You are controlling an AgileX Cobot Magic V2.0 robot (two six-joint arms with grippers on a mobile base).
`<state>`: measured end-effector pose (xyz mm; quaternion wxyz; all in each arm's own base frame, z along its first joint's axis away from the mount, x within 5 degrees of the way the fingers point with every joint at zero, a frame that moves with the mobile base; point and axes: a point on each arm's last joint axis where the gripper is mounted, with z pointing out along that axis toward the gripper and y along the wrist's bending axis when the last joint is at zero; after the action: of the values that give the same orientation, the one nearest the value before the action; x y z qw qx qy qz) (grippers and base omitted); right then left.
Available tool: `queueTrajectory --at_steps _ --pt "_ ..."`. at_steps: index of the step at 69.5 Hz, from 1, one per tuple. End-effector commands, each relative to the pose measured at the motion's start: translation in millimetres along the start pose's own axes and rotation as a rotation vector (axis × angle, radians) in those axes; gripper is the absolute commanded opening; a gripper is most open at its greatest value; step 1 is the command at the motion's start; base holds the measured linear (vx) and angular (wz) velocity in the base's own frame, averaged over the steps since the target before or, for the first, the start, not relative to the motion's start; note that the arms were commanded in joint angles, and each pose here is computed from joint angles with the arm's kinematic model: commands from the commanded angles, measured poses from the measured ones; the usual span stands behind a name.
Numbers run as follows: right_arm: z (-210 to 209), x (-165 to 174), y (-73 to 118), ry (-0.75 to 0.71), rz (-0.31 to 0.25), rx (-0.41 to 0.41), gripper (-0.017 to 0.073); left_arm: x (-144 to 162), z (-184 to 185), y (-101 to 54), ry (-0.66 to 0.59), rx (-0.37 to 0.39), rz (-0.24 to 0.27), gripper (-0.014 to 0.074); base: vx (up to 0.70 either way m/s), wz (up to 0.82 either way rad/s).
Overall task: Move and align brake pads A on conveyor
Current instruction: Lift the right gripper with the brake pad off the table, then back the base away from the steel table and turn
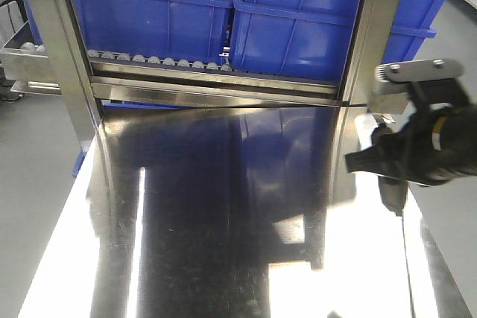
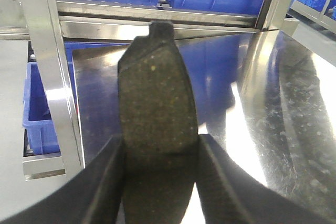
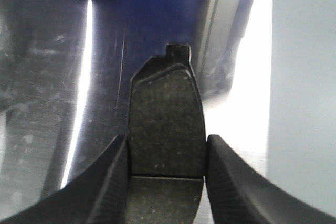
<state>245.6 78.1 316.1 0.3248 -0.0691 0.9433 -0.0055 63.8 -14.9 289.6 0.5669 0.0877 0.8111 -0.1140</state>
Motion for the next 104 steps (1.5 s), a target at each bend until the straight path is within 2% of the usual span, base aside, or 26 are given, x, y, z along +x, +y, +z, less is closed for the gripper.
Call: queueTrajectory --at_steps 1,14,44,55,104 --pt "-36.5 -0.1 -10.3 -0.187 -0.039 -0.005 -0.0006 -15.5 -3.9 -3.5 -0.102 0.036 0.005 -0.0006 0.0 0.0" --pt "-70.9 30.4 -20.5 -0.329 -0.068 -0.028 -0.0004 -15.5 -3.9 -3.5 -0.102 0.036 0.005 -0.0006 0.0 0.0" --pt "-106.9 116.0 -35.6 -0.678 -0.046 -0.109 -0.0004 -15.5 -3.9 -3.5 -0.102 0.036 0.005 -0.0006 0.0 0.0" --pt "-114.8 134.8 -38.9 -0.78 -0.035 -0.129 -0.0004 -15.5 -3.9 -3.5 -0.102 0.036 0.005 -0.0006 0.0 0.0" --pt "-119.5 139.2 -40.6 -0.808 -0.029 -0.13 -0.0004 -15.5 -3.9 -3.5 -0.102 0.036 0.005 -0.0006 0.0 0.0"
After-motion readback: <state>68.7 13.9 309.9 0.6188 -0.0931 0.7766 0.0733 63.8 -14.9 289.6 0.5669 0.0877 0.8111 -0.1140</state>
